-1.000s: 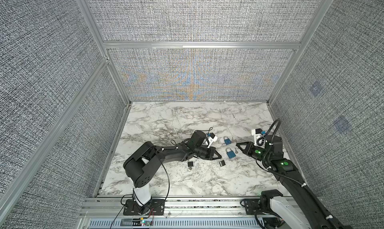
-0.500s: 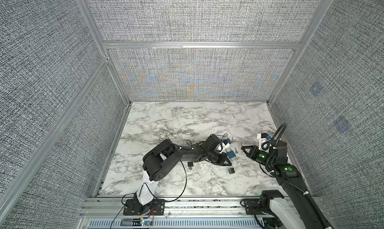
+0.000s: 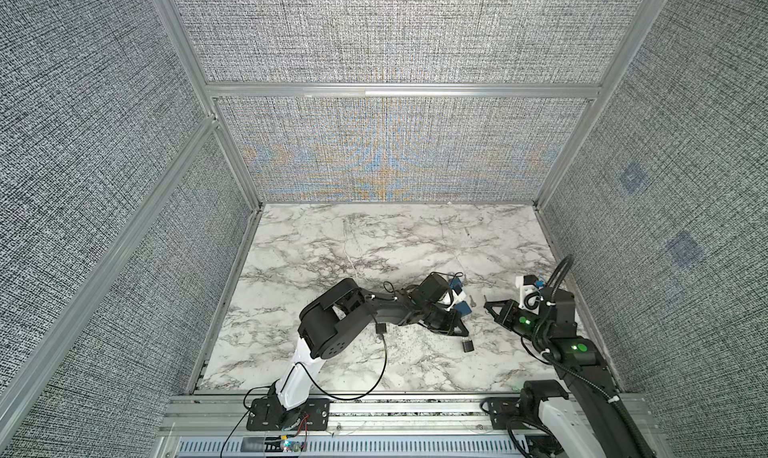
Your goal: Lock with the key
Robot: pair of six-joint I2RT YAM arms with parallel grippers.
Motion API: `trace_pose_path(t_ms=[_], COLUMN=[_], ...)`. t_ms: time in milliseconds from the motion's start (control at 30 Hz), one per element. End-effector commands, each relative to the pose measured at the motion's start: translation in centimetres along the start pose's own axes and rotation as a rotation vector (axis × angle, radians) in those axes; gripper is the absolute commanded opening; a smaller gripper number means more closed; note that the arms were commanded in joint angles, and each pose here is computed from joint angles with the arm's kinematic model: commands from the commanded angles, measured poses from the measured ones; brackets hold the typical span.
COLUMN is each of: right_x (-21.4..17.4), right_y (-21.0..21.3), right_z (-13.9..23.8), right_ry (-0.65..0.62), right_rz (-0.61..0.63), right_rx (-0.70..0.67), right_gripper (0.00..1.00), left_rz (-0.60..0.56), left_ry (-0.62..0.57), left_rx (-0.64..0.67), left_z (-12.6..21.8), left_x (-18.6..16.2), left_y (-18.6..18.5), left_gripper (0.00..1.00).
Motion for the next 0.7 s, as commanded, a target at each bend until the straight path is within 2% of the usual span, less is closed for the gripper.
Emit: trace_pose_path(t_ms=[0, 133, 233, 667], right_x=[-0.7, -1.8, -2.8, -6.7], right_y=[-0.5, -1.1, -1.7, -4.1], right_z=[-0.1, -0.3, -0.6, -1.8], right_ry=[0.020, 0.059, 0.095, 0.162], right_rz=[-0.005, -0.006, -0.019, -0.098], right_rx=[-0.019, -0.031, -0.049, -0.076], right_gripper=[0.00, 0.00, 0.00, 0.00], left_rz=[0.001, 0.007, 0.013, -0.011], left_ry=[0.000, -0.011, -0.021, -0.104], left_rx=[-0.007, 0.028, 0.049, 0.103], left_z=[-0.2, -0.3, -0.2, 2.3], left_x=[0.2, 0.5, 0.6, 1.5], left_y=[-0.2, 0.3, 0.6, 0.9], left_gripper=[0.05, 0.26, 0.34, 0.36])
Point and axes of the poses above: each gripper's point midway between its finger pads, its own z axis back along the fingers, its own y axis along the line the jaws close on, x = y × z, the point moved 3 cm from there along z, back along the fingers, and after that the axes turned 9 degrees about z, right-handed, at the moved point
